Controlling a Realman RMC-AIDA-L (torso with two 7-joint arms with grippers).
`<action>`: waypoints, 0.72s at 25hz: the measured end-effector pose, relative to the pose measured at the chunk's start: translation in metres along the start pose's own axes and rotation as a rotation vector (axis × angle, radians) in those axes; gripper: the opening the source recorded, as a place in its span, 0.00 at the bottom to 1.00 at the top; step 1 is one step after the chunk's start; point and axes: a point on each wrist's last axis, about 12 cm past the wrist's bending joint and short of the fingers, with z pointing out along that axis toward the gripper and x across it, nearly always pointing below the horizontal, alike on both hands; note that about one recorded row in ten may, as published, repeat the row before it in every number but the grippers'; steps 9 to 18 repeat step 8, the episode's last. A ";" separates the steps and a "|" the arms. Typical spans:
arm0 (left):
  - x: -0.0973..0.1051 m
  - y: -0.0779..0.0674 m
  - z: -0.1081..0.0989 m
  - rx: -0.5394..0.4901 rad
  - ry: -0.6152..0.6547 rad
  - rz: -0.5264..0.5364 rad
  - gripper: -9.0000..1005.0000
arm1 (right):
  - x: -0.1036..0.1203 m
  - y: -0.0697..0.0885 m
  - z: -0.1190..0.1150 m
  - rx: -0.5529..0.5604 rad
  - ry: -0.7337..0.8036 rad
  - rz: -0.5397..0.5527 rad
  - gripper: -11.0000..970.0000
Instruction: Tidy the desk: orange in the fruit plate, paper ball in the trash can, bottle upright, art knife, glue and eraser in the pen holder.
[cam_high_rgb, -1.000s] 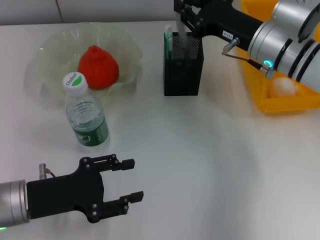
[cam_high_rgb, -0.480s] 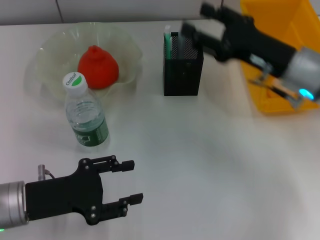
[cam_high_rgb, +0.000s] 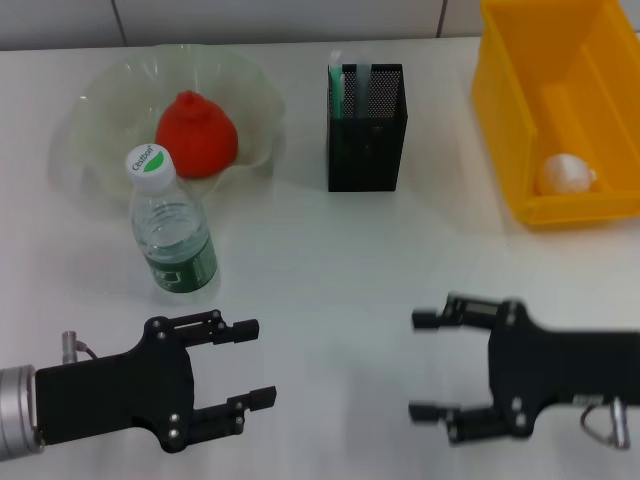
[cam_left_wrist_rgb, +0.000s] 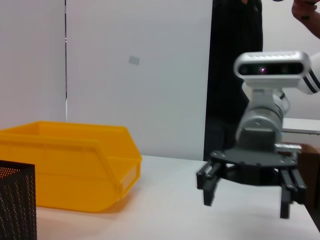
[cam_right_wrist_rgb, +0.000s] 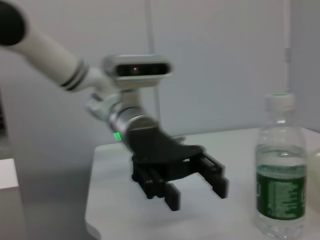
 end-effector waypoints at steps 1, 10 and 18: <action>0.000 0.000 0.000 0.000 0.000 0.000 0.64 | 0.003 0.002 0.001 0.006 -0.008 -0.007 0.87; -0.001 0.000 0.000 0.002 -0.001 -0.001 0.64 | 0.009 0.003 0.004 0.028 -0.031 0.009 0.87; -0.001 0.000 0.000 0.002 -0.001 -0.001 0.64 | 0.009 0.003 0.004 0.028 -0.031 0.009 0.87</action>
